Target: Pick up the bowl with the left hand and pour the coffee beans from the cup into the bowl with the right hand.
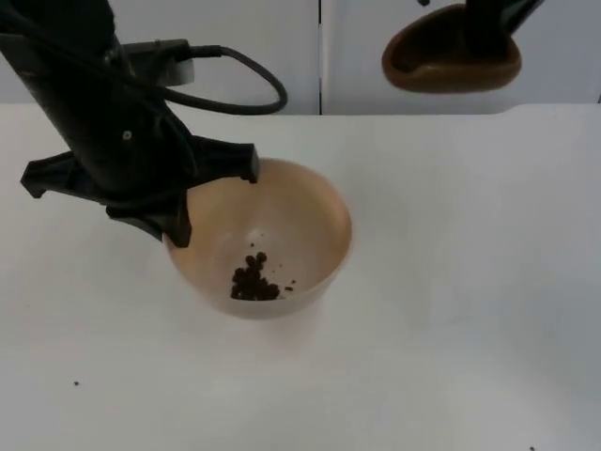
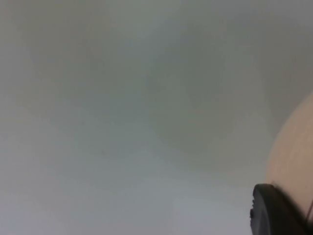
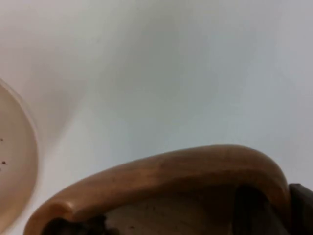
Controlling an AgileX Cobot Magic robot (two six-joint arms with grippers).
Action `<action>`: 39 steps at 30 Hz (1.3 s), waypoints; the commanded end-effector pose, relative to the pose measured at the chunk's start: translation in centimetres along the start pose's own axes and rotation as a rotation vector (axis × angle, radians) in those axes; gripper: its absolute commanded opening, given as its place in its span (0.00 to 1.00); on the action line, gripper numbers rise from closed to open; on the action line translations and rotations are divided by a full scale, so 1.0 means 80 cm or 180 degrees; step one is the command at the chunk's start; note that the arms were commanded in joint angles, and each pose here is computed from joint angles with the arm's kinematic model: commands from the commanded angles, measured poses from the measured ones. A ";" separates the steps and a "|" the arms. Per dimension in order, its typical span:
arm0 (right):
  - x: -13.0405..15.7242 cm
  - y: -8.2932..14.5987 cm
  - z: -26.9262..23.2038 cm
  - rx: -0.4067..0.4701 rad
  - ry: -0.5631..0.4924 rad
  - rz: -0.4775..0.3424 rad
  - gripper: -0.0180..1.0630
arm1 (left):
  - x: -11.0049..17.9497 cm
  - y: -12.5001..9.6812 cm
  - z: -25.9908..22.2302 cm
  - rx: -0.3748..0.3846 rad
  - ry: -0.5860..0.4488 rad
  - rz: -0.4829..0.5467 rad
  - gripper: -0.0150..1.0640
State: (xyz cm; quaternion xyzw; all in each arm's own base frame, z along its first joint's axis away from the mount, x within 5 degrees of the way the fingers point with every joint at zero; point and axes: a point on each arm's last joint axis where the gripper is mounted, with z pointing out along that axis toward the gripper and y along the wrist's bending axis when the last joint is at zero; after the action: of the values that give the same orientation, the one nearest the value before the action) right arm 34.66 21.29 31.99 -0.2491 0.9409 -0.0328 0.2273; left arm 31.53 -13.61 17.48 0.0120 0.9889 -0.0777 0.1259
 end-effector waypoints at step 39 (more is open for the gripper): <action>0.143 0.010 0.236 0.0053 0.0603 0.0628 0.02 | -0.009 0.060 0.072 -0.0217 0.0331 -0.0399 0.01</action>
State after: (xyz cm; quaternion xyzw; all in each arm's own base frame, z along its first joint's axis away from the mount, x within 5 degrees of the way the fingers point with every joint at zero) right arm 33.77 17.67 10.45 -0.1506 0.9778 -0.0413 0.1400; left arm 33.72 -9.75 11.62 -0.0499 0.9951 -0.0509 0.0680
